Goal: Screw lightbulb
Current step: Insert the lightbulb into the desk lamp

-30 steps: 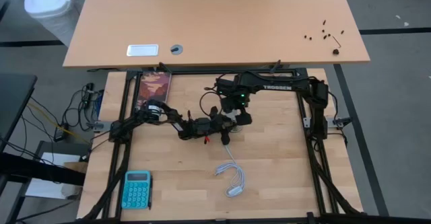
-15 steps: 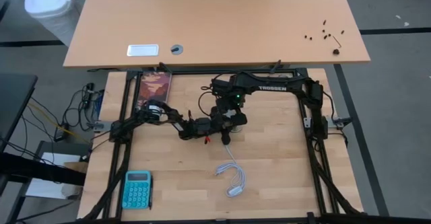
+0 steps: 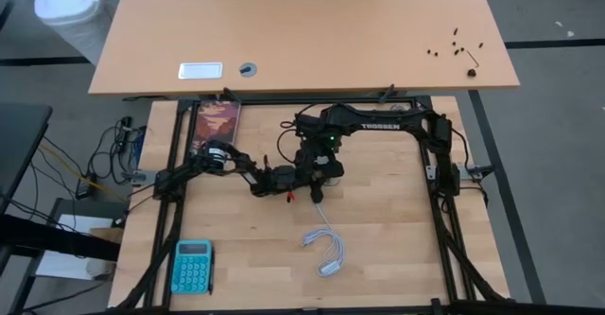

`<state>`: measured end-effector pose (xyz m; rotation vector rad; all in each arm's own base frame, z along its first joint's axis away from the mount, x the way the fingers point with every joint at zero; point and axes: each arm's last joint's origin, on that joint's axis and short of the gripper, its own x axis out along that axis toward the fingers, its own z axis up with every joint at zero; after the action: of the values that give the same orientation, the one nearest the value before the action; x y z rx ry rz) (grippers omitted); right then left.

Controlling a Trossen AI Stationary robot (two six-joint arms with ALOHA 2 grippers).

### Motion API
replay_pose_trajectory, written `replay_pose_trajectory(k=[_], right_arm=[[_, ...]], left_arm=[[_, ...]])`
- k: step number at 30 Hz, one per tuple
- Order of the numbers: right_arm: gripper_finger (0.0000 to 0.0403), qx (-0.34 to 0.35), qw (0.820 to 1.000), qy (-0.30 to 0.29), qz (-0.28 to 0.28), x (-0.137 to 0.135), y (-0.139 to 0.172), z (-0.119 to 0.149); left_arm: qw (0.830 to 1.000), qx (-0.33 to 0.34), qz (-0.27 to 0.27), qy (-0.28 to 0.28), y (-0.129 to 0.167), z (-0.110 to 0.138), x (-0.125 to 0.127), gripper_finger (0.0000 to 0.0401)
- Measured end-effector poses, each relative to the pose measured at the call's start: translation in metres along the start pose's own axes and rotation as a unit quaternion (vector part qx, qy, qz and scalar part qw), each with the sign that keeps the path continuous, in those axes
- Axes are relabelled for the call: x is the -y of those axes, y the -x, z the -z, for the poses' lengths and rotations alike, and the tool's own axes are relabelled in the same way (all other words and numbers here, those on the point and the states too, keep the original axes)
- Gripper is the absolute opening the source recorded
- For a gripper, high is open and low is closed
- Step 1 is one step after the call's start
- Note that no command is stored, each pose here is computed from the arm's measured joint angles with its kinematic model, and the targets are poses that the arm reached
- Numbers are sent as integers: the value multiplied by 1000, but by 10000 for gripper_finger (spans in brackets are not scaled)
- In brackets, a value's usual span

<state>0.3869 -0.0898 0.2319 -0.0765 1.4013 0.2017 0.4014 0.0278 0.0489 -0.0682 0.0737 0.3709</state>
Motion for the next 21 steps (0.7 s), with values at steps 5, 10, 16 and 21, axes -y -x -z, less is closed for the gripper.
replay_pose_trajectory(k=[5,10,16,21], right_arm=[[335,1,1000,-3,4,3,1,1],[284,-1,1000,-1,3,3,1,2],[256,-17,1000,-9,2,1,1,3],[263,-36,999,-28,13,-2,3,6]], left_arm=[[1000,0,0,0,0,0,0,198],[1000,0,-1,-1,0,0,0,198],[1000,-3,-4,-1,0,1,0,198],[1000,-3,-6,1,0,1,0,198]])
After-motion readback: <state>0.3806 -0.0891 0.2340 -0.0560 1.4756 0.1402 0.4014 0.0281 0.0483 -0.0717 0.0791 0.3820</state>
